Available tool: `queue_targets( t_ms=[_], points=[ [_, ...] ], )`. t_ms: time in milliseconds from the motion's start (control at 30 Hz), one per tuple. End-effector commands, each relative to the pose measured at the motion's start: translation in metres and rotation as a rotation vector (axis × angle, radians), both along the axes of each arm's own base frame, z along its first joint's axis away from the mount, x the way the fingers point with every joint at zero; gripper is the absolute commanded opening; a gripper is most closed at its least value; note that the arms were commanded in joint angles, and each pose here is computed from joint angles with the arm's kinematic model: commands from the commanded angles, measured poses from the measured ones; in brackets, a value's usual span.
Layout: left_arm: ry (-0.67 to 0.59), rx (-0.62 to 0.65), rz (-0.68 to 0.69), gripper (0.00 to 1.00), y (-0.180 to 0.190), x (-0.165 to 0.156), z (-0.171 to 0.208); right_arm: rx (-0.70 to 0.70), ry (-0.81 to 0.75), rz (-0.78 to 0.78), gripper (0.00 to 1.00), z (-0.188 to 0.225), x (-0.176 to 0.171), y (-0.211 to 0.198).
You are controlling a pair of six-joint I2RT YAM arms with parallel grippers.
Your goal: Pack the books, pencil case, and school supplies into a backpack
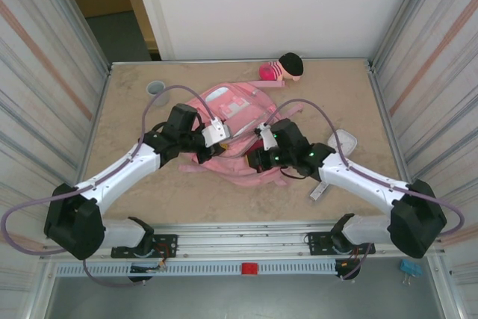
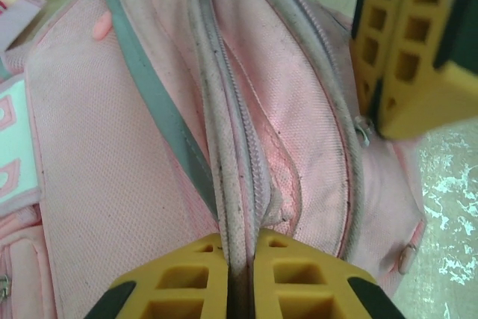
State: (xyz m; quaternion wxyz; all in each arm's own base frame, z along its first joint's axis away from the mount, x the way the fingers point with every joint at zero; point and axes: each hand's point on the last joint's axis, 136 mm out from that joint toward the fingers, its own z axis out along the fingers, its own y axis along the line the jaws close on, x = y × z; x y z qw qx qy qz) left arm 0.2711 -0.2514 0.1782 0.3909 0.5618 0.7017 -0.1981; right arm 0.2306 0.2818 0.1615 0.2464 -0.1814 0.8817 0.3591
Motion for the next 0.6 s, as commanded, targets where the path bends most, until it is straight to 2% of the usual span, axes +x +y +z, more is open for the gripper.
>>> queue_targets(
  t_ms=[0,67,200,367,500,567],
  points=[
    [-0.062,0.014,0.05,0.02,0.023,0.005,0.015,-0.112,0.054,-0.098,0.0,-0.021,0.003,-0.052],
    [-0.057,0.035,0.059,0.02,0.028,0.004,0.01,-0.089,0.056,-0.089,0.0,-0.016,0.004,-0.056],
    [-0.033,0.026,0.043,0.02,0.027,-0.001,0.007,-0.014,0.069,0.042,0.0,-0.003,-0.01,-0.035],
    [-0.014,-0.03,0.045,0.04,0.019,0.0,0.013,-0.024,0.07,0.165,0.02,-0.005,-0.029,-0.005],
    [0.006,-0.068,0.028,0.04,0.014,-0.002,0.019,0.018,0.044,0.206,0.39,-0.004,-0.038,0.021],
    [0.01,-0.08,0.018,0.04,0.012,-0.004,0.021,0.024,0.026,0.193,0.49,-0.004,-0.032,0.027]
  ],
)
